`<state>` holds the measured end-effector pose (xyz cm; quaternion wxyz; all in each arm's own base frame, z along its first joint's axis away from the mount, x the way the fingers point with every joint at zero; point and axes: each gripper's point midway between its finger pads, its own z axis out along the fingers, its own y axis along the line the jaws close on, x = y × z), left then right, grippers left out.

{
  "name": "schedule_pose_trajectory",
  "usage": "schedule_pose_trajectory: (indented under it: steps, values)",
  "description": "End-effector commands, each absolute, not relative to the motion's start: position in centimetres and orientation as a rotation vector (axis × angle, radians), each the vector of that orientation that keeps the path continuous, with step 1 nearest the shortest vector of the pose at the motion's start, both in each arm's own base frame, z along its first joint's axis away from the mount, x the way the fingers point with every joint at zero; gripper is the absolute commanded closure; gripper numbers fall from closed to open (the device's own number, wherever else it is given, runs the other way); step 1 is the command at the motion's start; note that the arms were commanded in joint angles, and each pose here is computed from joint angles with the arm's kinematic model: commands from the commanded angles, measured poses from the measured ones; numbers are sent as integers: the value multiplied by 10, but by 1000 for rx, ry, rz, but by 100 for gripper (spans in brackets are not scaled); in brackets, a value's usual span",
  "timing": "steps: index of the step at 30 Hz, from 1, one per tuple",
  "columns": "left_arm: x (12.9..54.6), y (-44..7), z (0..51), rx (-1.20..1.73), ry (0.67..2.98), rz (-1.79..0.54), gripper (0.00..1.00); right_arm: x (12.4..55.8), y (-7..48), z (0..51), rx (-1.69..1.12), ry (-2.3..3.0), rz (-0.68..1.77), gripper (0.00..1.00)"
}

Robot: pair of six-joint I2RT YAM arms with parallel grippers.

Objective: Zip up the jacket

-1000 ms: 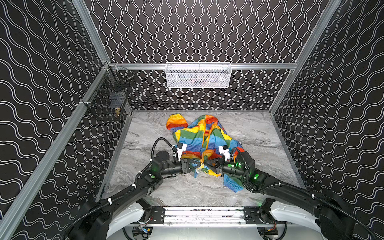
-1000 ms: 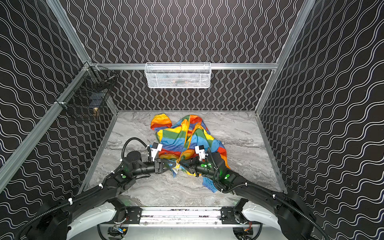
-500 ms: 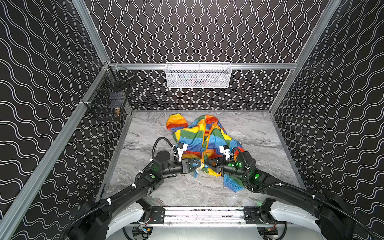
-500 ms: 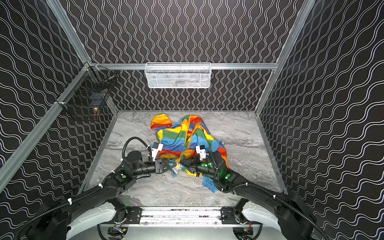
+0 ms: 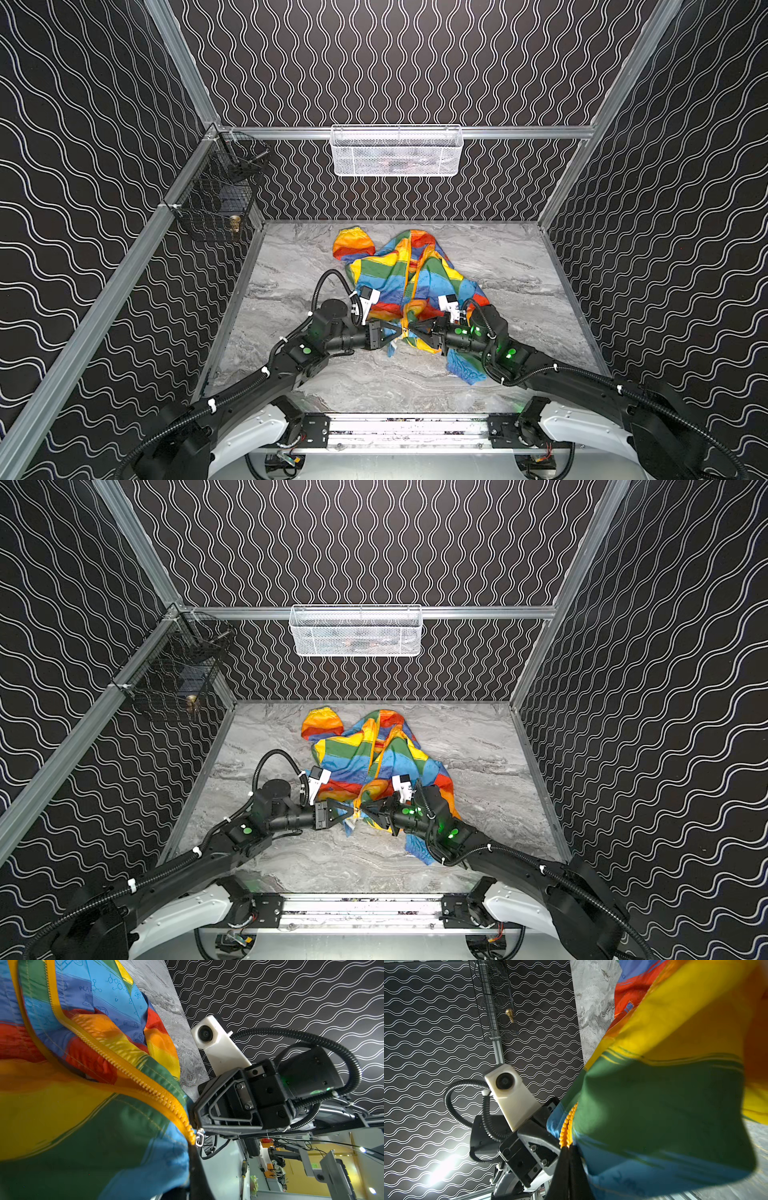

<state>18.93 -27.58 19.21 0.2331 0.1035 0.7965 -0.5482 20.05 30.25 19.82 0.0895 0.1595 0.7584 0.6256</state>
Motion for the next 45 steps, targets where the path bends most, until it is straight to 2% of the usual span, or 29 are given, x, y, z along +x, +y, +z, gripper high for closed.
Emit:
schedule_pose_trajectory:
  steps: [1,3,6,9,15,19,20,30,41,45]
  values:
    - [177,-266,160,276,2347,-1436,100,227,295,225,546,2048,1868,100]
    - [179,-265,161,252,2344,-1427,100,227,297,225,538,2056,1873,100]
    - [185,-265,163,190,2329,-1434,83,225,300,221,528,2079,1878,100]
    - [190,-263,167,116,2309,-1442,71,224,302,215,533,2095,1885,100]
    - [193,-248,174,-19,2328,-1381,57,225,303,210,541,2096,1891,100]
    - [190,-240,180,-189,2294,-1458,51,227,307,209,537,2094,1903,100]
    - [189,-239,181,-230,2281,-1491,43,227,308,208,534,2095,1909,100]
    - [165,-237,192,-477,2204,-1625,44,227,323,199,536,2095,1920,100]
    - [169,-283,201,-427,2121,-1649,43,228,337,204,580,2033,1955,100]
    - [178,-291,199,-421,2055,-1642,47,228,337,207,591,2023,1956,100]
